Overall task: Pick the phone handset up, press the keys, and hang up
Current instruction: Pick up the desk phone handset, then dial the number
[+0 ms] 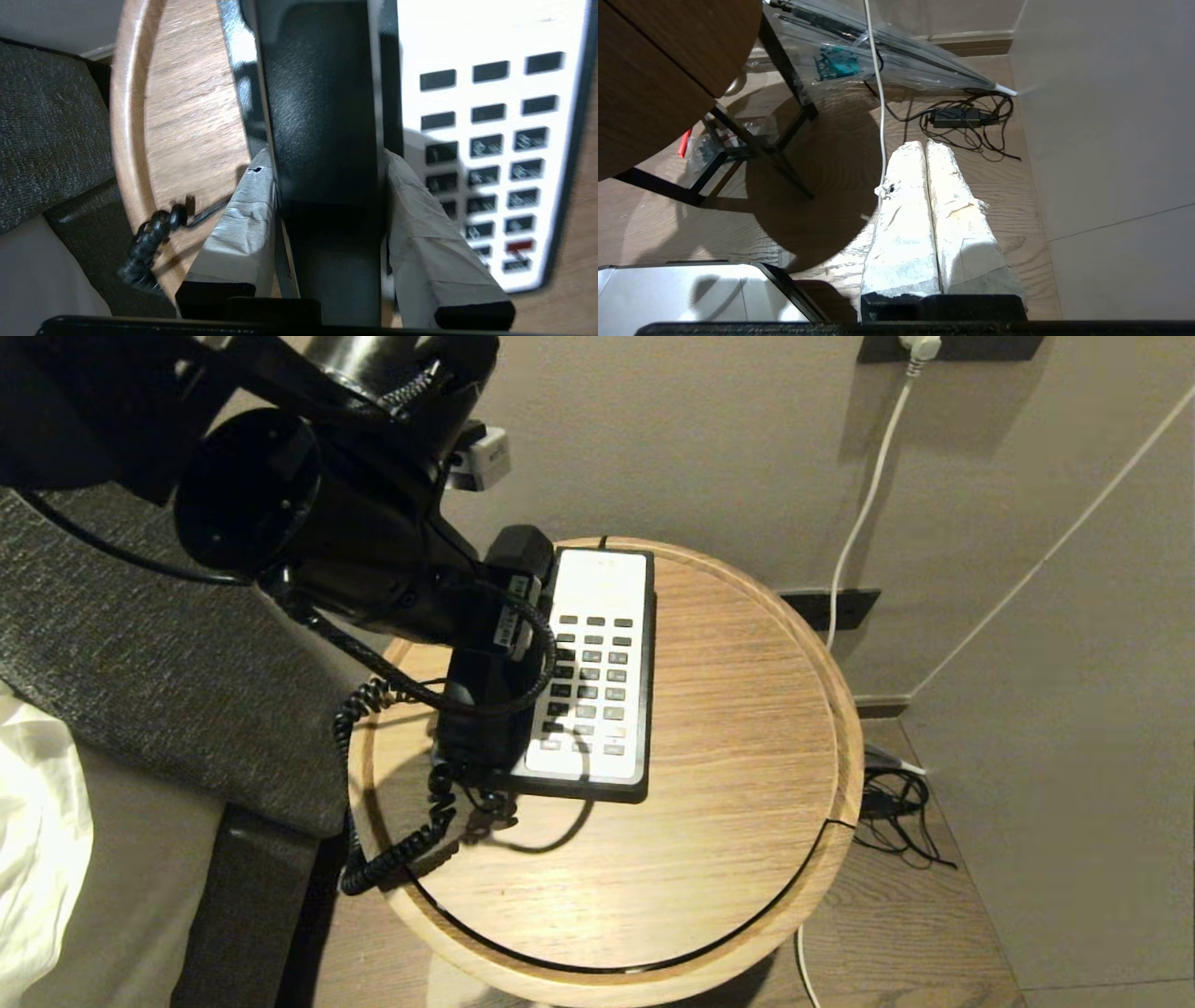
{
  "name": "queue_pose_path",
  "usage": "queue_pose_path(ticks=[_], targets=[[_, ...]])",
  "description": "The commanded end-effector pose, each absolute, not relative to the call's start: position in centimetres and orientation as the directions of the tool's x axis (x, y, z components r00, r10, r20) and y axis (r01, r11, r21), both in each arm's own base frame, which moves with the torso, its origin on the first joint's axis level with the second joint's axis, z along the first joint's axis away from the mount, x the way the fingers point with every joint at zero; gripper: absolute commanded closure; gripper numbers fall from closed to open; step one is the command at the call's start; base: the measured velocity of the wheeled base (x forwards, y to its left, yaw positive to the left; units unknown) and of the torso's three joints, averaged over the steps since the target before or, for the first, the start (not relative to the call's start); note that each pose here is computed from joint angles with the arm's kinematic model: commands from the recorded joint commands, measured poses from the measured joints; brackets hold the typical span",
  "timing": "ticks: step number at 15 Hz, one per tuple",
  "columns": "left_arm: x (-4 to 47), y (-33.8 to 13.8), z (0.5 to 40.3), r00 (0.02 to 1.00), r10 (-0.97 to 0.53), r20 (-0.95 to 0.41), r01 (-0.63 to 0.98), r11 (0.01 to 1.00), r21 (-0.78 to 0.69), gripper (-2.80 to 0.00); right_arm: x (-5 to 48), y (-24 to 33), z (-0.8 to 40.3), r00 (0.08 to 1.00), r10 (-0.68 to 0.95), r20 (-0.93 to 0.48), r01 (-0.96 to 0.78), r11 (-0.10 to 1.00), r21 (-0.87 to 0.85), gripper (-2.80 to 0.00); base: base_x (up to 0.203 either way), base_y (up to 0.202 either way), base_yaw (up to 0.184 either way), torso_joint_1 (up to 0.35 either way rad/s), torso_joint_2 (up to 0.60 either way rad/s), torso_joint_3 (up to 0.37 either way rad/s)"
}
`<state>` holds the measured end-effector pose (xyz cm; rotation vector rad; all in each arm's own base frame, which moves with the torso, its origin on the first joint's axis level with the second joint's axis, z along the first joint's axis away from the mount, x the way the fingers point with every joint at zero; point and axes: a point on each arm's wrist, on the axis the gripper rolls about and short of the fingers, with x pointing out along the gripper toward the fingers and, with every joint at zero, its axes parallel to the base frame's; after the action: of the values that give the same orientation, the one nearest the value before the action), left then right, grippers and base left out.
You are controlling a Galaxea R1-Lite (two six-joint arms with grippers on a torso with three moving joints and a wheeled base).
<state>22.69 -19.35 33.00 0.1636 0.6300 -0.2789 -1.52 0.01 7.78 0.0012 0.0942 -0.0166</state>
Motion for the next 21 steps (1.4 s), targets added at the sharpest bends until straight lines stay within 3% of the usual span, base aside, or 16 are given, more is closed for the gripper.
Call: queue_pose_path(ticks=[1, 8, 11, 14, 17, 21], targets=[[21.3, -18.3, 34.4, 0.790, -0.223, -0.572, 0.305, 0.951, 0.050, 0.00, -1.5, 0.0, 7.8, 0.995, -0.017, -0.093, 0.017, 1.000, 0.001, 0.00, 0.000, 0.000, 0.000, 0.000, 0.00, 0.000], [10.8, -9.3, 40.4, 0.859, -0.372, -0.352, 0.355, 0.928, -0.113, 0.00, -1.6, 0.0, 8.0, 0.994, -0.022, -0.103, 0.021, 1.000, -0.010, 0.00, 0.000, 0.000, 0.000, 0.000, 0.00, 0.000], [5.8, -4.5, 39.8, 0.863, -0.400, -0.310, 0.366, 0.916, -0.165, 0.00, -3.7, 0.1, 13.5, 1.000, -0.009, -0.001, 0.010, 0.998, 0.069, 0.00, 0.000, 0.000, 0.000, 0.000, 0.00, 0.000], [2.1, -1.1, 36.3, 0.839, -0.426, -0.339, 0.384, 0.904, -0.185, 0.00, -8.3, 0.2, 23.4, 0.998, 0.052, 0.047, -0.059, 0.984, 0.167, 0.00, 0.000, 0.000, 0.000, 0.000, 0.00, 0.000], [0.5, 0.0, 35.5, 0.812, -0.487, -0.322, 0.420, 0.871, -0.255, 0.00, -2.9, 0.3, 30.3, 0.975, 0.095, -0.203, -0.036, 0.961, 0.274, 0.00, 0.000, 0.000, 0.000, 0.000, 0.00, 0.000], [0.7, -0.2, 36.6, 0.817, -0.494, -0.297, 0.428, 0.865, -0.260, 0.00, 5.8, 0.4, 31.9, 0.843, 0.177, -0.507, 0.017, 0.935, 0.354, 0.00, 0.000, 0.000, 0.000, 0.000, 0.00, 0.000]])
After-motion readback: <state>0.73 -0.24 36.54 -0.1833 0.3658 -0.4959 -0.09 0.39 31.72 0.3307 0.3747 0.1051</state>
